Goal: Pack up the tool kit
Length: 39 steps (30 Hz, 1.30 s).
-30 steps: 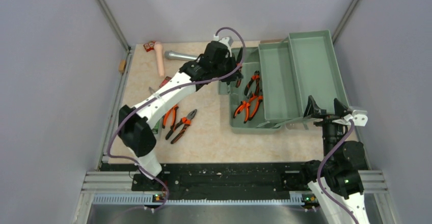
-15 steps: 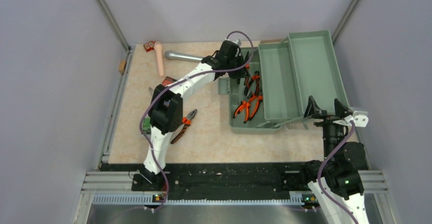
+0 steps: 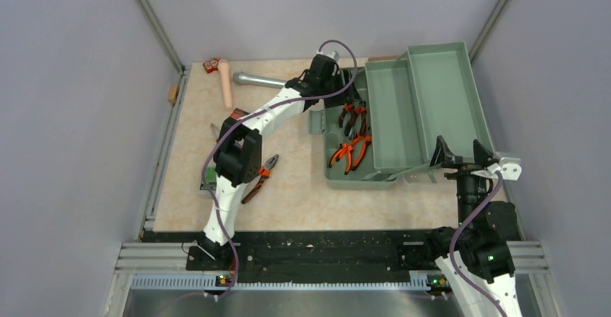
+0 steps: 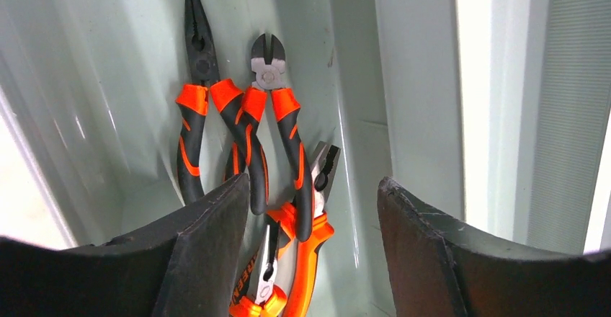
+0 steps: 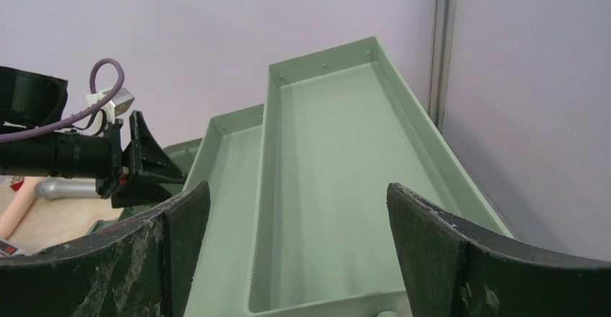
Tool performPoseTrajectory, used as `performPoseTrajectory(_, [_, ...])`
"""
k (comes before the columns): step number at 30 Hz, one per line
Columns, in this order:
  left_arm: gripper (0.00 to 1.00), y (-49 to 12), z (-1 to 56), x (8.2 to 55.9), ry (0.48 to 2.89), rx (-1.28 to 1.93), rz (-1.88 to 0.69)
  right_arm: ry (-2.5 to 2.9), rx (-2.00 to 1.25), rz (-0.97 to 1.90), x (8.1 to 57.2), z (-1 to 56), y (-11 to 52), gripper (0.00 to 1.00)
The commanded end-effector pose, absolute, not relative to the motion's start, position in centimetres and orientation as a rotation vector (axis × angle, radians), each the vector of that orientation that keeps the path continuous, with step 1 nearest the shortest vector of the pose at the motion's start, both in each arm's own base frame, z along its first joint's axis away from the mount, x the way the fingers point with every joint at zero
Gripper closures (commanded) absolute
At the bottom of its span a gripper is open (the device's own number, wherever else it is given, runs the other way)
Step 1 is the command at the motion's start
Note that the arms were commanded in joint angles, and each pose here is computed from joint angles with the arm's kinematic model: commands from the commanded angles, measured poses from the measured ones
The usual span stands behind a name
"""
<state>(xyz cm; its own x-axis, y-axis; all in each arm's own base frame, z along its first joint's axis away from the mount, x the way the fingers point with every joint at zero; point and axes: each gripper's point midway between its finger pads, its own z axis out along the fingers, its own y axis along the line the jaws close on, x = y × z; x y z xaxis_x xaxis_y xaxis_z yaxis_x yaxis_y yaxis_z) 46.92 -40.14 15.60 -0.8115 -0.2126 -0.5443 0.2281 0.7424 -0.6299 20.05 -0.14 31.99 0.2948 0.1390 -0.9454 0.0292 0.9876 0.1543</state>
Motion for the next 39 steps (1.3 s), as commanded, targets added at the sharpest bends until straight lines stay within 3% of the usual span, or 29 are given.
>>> performPoseTrajectory(1, [0.29,-39.2,24.1,46.6,2.143,0.053,-0.99,1.243,0.141,0.09,19.8,32.5,0.1,0.09])
performPoseTrajectory(8, [0.22,-32.9,27.4,43.3,2.118,0.085,-0.738,1.239,0.145,0.088,19.8,32.6,0.0,0.09])
performPoseTrajectory(12, [0.21,-28.4,26.0,40.6,2.162,0.081,-0.558,1.239,0.147,0.087,19.8,32.6,0.0,0.09])
performPoseTrajectory(28, [0.26,-15.1,12.1,27.4,2.586,0.001,-0.028,1.238,0.147,0.086,19.9,32.6,0.0,0.09])
performPoseTrajectory(39, [0.34,-12.1,4.6,24.5,2.704,-0.065,0.13,1.24,0.146,0.087,19.9,32.6,0.1,0.09])
